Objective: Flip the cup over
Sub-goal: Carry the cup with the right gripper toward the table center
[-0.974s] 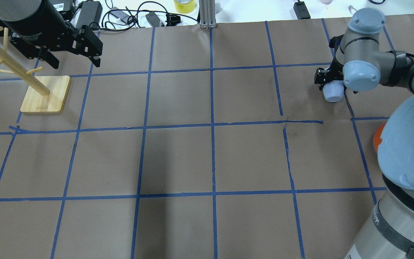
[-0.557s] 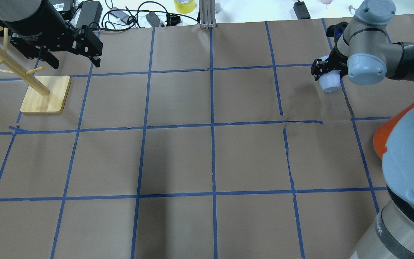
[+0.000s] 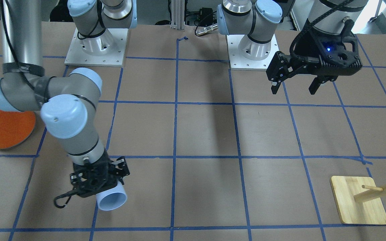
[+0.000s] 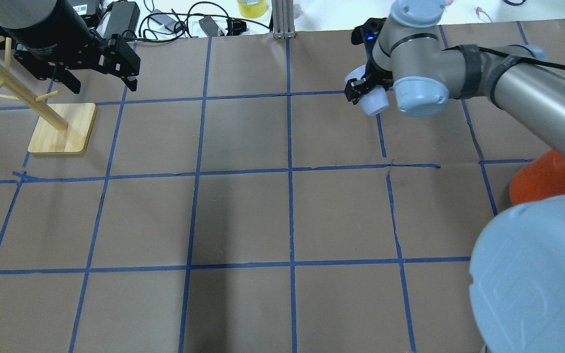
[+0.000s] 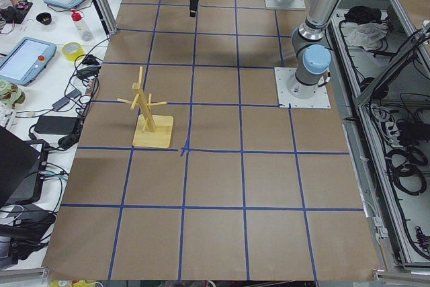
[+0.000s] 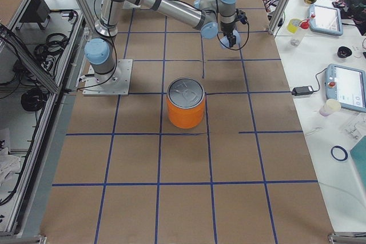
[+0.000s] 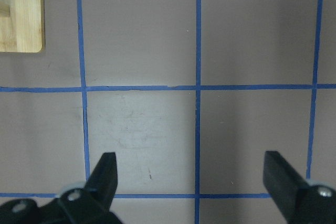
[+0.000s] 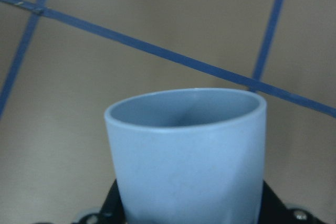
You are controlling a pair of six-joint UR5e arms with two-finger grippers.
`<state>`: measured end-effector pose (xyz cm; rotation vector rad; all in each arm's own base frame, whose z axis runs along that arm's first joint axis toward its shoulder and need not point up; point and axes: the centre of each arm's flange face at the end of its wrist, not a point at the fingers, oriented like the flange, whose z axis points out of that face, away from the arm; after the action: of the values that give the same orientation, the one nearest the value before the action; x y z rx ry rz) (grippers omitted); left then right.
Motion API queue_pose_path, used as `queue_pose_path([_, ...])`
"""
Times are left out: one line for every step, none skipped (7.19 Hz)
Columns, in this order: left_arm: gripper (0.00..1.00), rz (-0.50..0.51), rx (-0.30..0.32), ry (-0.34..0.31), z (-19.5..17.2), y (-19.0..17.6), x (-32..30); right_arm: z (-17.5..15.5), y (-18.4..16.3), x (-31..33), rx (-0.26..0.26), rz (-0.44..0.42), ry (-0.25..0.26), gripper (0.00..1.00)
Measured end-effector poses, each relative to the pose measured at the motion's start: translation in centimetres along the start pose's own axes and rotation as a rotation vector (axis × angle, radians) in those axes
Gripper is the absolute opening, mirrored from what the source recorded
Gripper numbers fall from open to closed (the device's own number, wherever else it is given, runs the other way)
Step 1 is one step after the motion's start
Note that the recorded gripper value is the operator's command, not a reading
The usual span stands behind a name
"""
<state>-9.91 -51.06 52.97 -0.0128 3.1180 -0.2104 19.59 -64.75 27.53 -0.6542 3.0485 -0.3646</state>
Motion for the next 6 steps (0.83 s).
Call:
queue_pose_path([1.00,0.000,0.000,0.000,0.0,0.0,0.0,0.4,-0.6,-4.6,-0.001,-0.113,0.001,0.26])
queue_pose_path([1.00,0.000,0.000,0.000,0.0,0.0,0.0,1.1,-0.8,-8.7,-0.002,-0.246,-0.006,0.27])
queue_pose_path([1.00,0.000,0.000,0.000,0.0,0.0,-0.1,1.9,-0.9,-11.8,0.003,-0.417,-0.013,0.27])
queue_pose_path([1.00,0.000,0.000,0.000,0.0,0.0,-0.1,2.3,-0.9,-14.0,0.019,-0.602,-0.016,0.27])
queue_pose_path([1.00,0.000,0.000,0.000,0.0,0.0,-0.1,2.5,-0.9,-16.0,0.041,-0.768,-0.020,0.27])
queue_pose_path([1.00,0.000,0.000,0.000,0.0,0.0,-0.1,2.8,-0.9,-18.2,0.076,-0.902,-0.036,0.27])
